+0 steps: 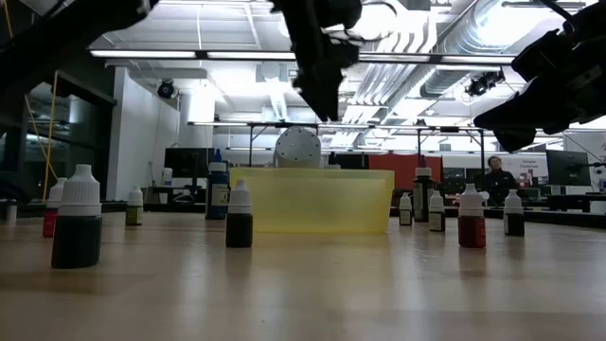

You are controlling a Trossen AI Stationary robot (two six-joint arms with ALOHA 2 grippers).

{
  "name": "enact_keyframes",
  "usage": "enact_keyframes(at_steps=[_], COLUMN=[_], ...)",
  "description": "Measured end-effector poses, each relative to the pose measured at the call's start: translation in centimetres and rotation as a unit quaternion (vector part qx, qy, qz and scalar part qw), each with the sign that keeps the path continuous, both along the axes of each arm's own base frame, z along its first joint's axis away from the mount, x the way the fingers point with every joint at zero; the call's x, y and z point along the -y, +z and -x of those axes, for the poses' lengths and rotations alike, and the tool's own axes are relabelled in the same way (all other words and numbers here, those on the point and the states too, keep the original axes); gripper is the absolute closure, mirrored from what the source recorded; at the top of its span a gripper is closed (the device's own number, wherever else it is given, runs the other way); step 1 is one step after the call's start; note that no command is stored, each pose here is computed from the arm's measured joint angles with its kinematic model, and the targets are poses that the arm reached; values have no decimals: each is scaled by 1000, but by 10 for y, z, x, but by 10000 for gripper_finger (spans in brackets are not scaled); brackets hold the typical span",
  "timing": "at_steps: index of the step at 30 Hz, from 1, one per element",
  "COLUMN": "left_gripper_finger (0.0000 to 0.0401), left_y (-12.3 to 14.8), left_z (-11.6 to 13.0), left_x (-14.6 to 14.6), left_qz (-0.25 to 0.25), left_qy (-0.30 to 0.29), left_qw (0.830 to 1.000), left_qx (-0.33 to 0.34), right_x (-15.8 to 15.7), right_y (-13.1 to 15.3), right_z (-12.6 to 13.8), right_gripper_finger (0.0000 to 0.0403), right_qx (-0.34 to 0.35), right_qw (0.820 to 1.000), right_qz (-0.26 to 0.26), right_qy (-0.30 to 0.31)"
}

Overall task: Pick & Place food coloring
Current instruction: Put the big blue food coloring bottle in the yellow transparent bin

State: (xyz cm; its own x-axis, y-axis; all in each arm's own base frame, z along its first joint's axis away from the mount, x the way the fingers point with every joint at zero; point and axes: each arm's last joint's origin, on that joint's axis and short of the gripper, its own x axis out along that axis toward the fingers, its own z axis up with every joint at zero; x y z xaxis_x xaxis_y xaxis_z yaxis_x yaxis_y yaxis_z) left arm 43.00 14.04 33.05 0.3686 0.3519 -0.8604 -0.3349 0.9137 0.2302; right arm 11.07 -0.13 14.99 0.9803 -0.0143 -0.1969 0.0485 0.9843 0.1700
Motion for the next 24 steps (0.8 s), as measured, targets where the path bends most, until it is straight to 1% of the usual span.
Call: enact_keyframes(at_steps=[4, 7, 12, 17, 21, 24], left_gripper_finger=[160, 160, 160, 160, 160, 160], left_y=[20, 33, 50, 60, 70, 77], left_z=[19, 34, 61, 84, 96, 101], left_x=[2, 2, -2, -5, -5, -3], left_qz=[9, 23, 49, 90, 114, 112], left_qy=[67, 105, 157, 181, 177, 176], left_qw=[998, 994, 986, 979, 978, 978], left_qx=[12, 20, 11, -12, 9, 20], right_x=[0, 0, 0, 0, 0, 0], right_y=[0, 0, 0, 0, 0, 0], right_z=[0, 0, 0, 0, 0, 0], right_gripper_finger=[402, 402, 402, 402, 402, 402], right_qx=[0, 0, 0, 0, 0, 0], right_qw=[1000, 1000, 1000, 1000, 1000, 1000], right_qz=[0, 0, 0, 0, 0, 0], right_qy=[0, 0, 0, -1, 0, 0])
